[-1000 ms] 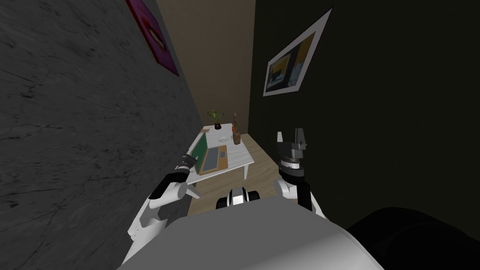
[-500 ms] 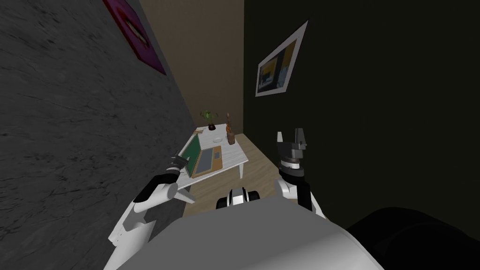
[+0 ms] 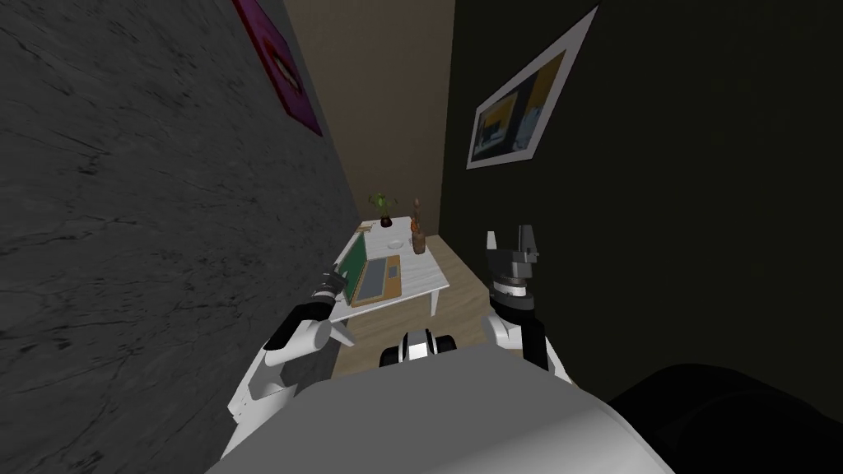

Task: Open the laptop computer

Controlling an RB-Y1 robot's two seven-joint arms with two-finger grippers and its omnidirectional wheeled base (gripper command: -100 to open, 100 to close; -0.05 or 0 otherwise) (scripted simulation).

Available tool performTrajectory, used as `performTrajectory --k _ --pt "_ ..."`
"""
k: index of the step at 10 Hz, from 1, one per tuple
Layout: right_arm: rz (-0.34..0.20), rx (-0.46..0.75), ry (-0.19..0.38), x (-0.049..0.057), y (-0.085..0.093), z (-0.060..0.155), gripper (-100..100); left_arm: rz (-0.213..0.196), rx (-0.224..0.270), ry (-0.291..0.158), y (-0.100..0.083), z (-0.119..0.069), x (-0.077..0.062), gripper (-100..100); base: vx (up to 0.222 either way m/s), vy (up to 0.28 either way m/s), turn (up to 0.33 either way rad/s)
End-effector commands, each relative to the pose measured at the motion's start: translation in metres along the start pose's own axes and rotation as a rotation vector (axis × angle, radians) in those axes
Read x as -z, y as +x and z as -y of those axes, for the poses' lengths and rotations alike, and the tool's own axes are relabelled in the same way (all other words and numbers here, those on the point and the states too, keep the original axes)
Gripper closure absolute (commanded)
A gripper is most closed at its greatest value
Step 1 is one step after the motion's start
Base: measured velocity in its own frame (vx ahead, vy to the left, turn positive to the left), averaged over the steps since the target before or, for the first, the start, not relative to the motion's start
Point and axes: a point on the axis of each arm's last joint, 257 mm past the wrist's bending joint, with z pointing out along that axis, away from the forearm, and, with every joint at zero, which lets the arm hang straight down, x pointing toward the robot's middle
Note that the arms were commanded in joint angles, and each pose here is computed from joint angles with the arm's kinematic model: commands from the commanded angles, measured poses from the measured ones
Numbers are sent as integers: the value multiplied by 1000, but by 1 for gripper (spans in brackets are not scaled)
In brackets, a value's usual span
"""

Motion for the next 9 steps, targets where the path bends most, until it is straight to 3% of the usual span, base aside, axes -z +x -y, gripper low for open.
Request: performTrajectory --k 1,4,5,6,9 --pt "0 0 0 0 0 0 0 -53 -3 -29 40 -22 9 100 57 60 224" --pt "0 0 0 0 0 0 0 -118 2 -40 90 -33 19 100 54 65 238" --pt "0 0 0 0 0 0 0 -109 3 -34 83 -31 16 100 25 22 42" --pt "0 0 0 0 0 0 0 -109 -65 -27 80 -35 12 100 5 -67 -43" --pt "0 -1 0 0 0 0 0 -104 -168 -18 72 -42 7 100 -3 -137 -23"
